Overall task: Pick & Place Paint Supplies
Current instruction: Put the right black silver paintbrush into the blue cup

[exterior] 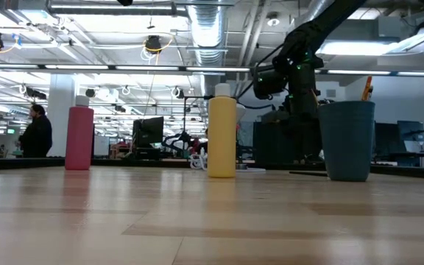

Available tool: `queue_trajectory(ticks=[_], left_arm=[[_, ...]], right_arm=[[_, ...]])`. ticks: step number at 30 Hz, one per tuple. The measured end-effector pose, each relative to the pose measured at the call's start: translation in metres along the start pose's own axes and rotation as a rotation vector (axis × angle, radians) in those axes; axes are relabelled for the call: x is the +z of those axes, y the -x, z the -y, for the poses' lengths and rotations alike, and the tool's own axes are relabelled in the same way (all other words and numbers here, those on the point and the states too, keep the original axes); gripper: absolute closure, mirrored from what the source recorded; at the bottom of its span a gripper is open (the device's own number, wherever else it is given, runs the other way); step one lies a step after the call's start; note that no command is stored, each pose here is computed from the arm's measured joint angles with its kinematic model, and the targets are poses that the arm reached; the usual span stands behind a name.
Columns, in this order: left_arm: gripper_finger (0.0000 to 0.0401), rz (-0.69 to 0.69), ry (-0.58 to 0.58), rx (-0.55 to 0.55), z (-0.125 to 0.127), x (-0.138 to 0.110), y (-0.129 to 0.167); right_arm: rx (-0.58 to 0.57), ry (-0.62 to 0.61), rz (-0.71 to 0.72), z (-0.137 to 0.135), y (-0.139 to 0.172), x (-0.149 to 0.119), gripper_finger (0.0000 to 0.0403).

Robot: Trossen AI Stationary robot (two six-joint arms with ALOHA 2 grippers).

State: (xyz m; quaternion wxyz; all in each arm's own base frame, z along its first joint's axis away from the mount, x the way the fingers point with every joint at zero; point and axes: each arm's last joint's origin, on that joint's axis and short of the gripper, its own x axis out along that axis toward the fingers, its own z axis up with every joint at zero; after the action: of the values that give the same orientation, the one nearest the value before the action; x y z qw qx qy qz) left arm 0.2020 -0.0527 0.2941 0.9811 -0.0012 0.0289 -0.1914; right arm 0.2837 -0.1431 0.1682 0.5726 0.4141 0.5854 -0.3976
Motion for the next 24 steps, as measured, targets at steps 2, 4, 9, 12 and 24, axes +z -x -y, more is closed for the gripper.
queue_trajectory(ticks=[2, 4, 9, 12, 24], left_arm=[[0.0192, 0.000, 0.000, 0.000, 0.000, 0.000, 0.000], [0.0192, 0.000, 0.000, 0.000, 0.000, 0.000, 0.000], [0.0192, 0.000, 0.000, 0.000, 0.000, 0.000, 0.000], [0.0192, 0.000, 0.000, -0.001, 0.000, 0.000, 0.000], [0.0192, 0.002, 0.000, -0.001, 0.000, 0.000, 0.000]], right_arm=[[0.005, 0.004, 0.005, -0.001, -0.002, -0.001, 0.0224], [0.001, -0.001, 0.000, 0.001, -0.006, -0.003, 0.0225], [-0.026, -0.021, -0.032, 0.011, -0.018, -0.006, 0.0223], [-0.025, -0.020, -0.032, 0.012, -0.020, -0.007, 0.0221], [-0.032, 0.007, -0.040, 0.009, -0.021, -0.011, 0.0248]])
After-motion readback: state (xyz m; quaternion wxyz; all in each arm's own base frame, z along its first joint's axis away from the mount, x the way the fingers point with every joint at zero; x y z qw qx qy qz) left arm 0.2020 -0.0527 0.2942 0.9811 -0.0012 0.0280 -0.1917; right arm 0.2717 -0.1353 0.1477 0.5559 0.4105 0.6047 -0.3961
